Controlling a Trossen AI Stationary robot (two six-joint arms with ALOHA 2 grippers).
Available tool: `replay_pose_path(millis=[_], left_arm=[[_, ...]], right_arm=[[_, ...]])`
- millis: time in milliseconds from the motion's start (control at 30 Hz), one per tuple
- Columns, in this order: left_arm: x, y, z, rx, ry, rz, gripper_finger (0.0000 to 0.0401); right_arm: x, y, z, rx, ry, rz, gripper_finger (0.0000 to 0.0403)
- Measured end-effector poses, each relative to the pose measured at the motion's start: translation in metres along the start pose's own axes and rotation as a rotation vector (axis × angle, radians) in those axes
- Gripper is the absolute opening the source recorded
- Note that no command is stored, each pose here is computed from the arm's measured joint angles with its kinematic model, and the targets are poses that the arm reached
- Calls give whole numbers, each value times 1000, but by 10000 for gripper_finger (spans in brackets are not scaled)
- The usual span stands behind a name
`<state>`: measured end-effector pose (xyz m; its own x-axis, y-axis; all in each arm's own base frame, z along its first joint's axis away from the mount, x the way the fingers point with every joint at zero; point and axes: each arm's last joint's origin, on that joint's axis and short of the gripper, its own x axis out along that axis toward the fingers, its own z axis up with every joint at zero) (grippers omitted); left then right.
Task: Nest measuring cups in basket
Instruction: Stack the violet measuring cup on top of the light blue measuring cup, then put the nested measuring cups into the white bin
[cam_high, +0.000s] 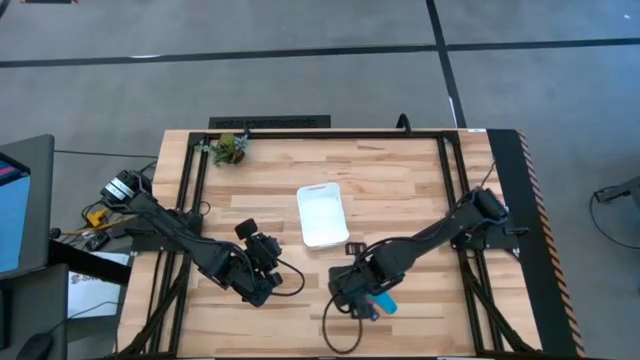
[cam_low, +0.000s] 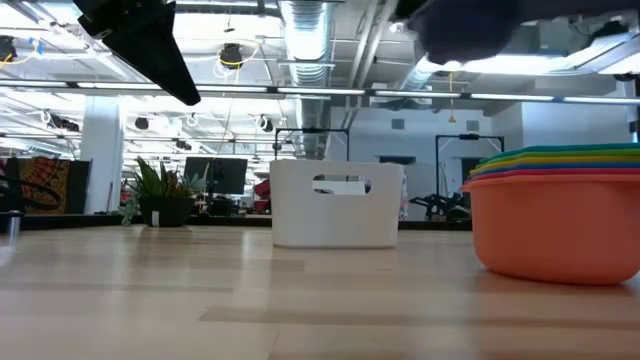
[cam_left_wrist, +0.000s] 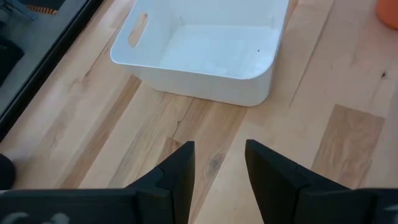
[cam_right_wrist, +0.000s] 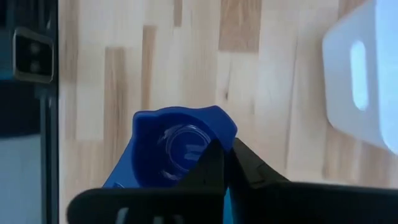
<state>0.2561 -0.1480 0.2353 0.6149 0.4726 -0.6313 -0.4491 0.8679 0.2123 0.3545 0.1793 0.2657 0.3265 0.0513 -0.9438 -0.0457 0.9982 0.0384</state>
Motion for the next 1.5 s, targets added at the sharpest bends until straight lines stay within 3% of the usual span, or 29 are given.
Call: replay_pose_path(millis=[200, 433, 800, 1233, 1500], left_arm=[[0, 0, 0, -2, 0, 1, 132], [-1, 0, 0, -2, -3, 1, 132], [0, 0, 0, 5, -3, 6, 132], [1, 1, 1, 1, -3, 9, 132], [1, 1, 1, 1, -3, 9, 132]], right_arm=[[-10, -1, -15, -49, 84, -69, 14], [17, -7, -37, -71, 170, -51, 12], [24, -19, -50, -35, 122, 15, 20], [23, -20, -51, -32, 126, 19, 83], [22, -24, -51, 50, 117, -44, 181]])
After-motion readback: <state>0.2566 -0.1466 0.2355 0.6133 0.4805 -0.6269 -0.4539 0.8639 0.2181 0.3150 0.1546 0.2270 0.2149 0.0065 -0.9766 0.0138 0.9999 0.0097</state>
